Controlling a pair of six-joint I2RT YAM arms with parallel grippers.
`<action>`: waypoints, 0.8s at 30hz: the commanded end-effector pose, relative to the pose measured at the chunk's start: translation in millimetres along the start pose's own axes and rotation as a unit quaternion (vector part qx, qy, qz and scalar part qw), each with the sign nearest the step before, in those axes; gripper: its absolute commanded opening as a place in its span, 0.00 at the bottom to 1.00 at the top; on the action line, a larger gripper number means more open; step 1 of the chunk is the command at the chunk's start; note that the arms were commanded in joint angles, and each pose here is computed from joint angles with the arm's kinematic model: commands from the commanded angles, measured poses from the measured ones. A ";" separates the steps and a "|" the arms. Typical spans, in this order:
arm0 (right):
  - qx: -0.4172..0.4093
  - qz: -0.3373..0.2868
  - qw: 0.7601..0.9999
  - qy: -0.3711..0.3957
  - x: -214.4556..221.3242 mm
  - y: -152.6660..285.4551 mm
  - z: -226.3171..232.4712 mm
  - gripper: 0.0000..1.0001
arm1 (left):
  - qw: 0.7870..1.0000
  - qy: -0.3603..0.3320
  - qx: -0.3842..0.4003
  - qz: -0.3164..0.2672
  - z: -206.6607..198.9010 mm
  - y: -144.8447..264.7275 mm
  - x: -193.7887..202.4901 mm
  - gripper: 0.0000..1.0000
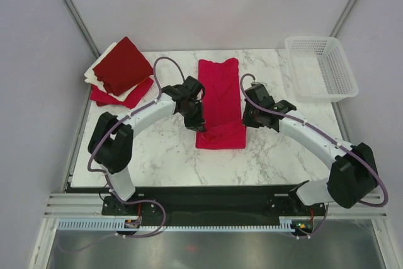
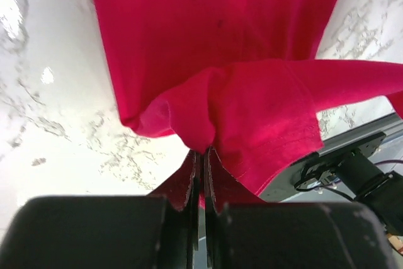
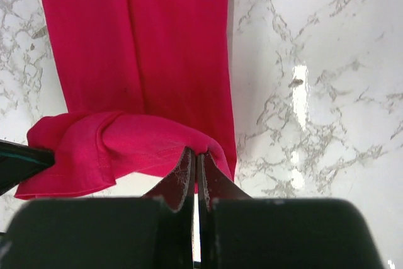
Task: Fold and stack the t-shirts
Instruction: Fold the tshirt
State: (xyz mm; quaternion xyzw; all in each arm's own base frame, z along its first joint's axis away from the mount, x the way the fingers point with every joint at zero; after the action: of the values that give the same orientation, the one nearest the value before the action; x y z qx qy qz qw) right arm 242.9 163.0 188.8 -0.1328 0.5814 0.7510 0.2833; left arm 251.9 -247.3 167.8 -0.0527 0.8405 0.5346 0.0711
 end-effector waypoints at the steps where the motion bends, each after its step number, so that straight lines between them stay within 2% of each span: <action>1: -0.030 -0.024 0.999 0.015 -31.5 -3.7 9.7 0.00 | 1.000 -0.023 0.012 0.013 5.1 5.6 -21.1 0.02; 6: -0.027 -0.020 0.999 0.016 -54.5 -23.5 12.0 0.00 | 1.000 -0.014 0.004 0.022 14.0 -2.0 -44.4 0.02; 16: -0.007 0.005 1.000 0.020 -73.2 -69.1 16.8 0.00 | 0.999 0.000 -0.012 0.030 29.0 -15.1 -79.1 0.03; 19: 0.011 0.007 1.000 0.011 -79.0 -84.0 11.1 0.00 | 0.999 0.006 -0.021 0.040 36.8 -28.1 -91.2 0.08; 20: 0.020 0.012 1.000 0.010 -78.7 -93.0 8.8 0.00 | 0.999 0.008 -0.023 0.043 38.5 -34.6 -98.4 0.15; 22: 0.025 0.007 1.000 0.005 -88.0 -100.1 8.9 0.02 | 0.998 0.014 -0.025 0.051 44.8 -40.7 -106.3 0.22; 23: 0.037 0.011 0.999 0.005 -88.2 -108.9 6.5 0.05 | 0.999 0.013 -0.020 0.039 42.2 -37.8 -117.1 0.25; 24: 0.040 0.003 0.999 0.002 -96.6 -109.8 8.0 0.19 | 0.998 0.019 -0.023 0.047 48.7 -47.3 -122.1 0.29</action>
State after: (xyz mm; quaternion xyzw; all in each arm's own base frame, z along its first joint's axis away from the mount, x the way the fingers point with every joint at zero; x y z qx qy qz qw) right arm 359.3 164.8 142.9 -0.1002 0.6112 0.7427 0.2545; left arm 365.6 -228.5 126.7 -0.0360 0.8262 0.5618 0.0240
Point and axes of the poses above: each gripper's point midway between its finger pads, its own y axis back along the fingers, its own z axis along the line the jaws close on, x = y × z, the point moved 8 cm from there along y, back along the fingers, and after that the axes turned 3 degrees about -y, right-handed, at the moved point
